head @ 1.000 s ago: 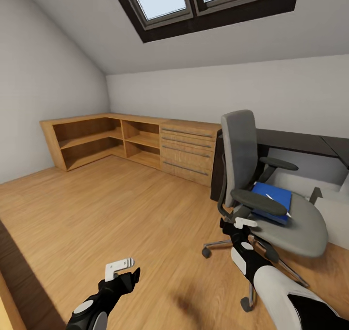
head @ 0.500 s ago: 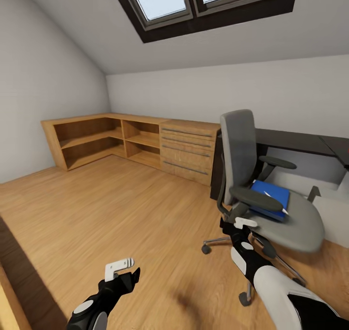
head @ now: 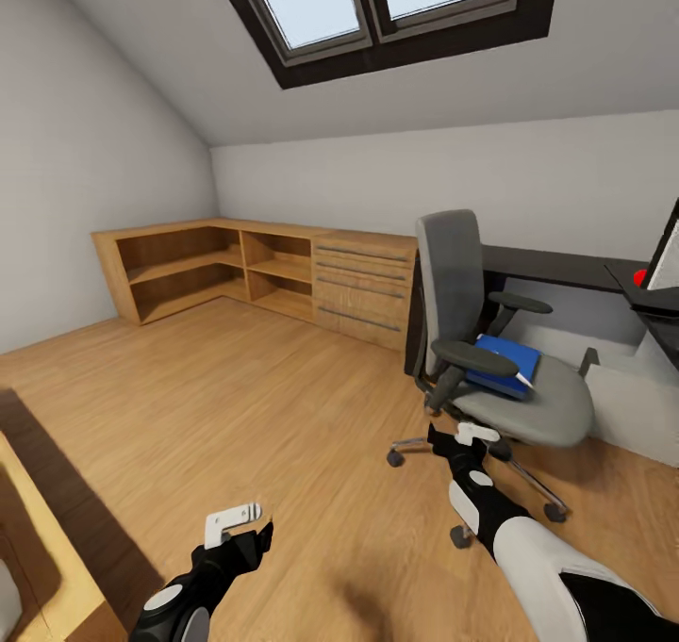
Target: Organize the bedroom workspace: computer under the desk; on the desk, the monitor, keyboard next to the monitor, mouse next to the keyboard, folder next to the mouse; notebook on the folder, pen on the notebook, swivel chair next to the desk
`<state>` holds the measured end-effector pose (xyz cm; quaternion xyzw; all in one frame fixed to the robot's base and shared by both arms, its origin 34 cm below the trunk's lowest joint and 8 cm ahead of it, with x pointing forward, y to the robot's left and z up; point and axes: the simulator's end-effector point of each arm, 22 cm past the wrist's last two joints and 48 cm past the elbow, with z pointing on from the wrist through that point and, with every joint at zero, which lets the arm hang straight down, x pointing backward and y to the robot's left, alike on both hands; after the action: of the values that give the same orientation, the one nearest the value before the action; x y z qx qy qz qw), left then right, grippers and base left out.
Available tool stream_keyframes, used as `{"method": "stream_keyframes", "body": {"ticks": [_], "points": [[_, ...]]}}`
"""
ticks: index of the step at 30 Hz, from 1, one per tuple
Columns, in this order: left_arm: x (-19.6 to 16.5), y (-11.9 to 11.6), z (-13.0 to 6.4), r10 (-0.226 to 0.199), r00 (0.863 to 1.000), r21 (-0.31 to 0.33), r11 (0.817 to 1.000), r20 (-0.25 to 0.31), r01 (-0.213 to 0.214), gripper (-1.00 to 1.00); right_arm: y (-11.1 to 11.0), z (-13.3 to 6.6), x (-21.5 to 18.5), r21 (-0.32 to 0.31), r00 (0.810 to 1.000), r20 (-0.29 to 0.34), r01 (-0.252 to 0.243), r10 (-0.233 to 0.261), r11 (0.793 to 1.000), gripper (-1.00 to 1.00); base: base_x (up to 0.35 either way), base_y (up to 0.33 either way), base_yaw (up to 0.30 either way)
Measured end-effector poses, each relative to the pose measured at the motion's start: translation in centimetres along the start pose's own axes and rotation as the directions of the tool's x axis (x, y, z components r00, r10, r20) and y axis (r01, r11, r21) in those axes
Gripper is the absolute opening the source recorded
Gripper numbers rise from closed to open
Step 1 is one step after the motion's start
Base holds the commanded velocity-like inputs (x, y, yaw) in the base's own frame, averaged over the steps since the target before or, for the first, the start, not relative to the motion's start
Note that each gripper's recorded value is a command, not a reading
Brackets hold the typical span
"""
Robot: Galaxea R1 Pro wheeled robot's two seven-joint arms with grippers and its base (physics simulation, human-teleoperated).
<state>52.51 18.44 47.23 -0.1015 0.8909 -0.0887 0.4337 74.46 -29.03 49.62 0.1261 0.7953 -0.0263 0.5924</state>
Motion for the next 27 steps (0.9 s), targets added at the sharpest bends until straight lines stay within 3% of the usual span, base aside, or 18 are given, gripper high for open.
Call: {"method": "stream_keyframes", "body": {"ticks": [11, 27], "points": [[-0.04, -0.03, -0.03, 0.000, 1.000, 0.001, 1.000, 0.001, 0.000, 1.00, 0.00, -0.03, -0.11, 0.000, 1.000, 0.002, 0.000, 0.000, 1.000, 1.00, -0.192, -0.161, -0.028], [-0.52, -0.20, -0.33, 0.001, 1.000, 0.004, 1.000, 0.014, -0.001, 1.00, 0.05, -0.24, -1.00, -0.002, 1.000, 0.017, -0.002, 0.002, 1.000, 1.00, -0.021, -0.024, -0.186]]}}
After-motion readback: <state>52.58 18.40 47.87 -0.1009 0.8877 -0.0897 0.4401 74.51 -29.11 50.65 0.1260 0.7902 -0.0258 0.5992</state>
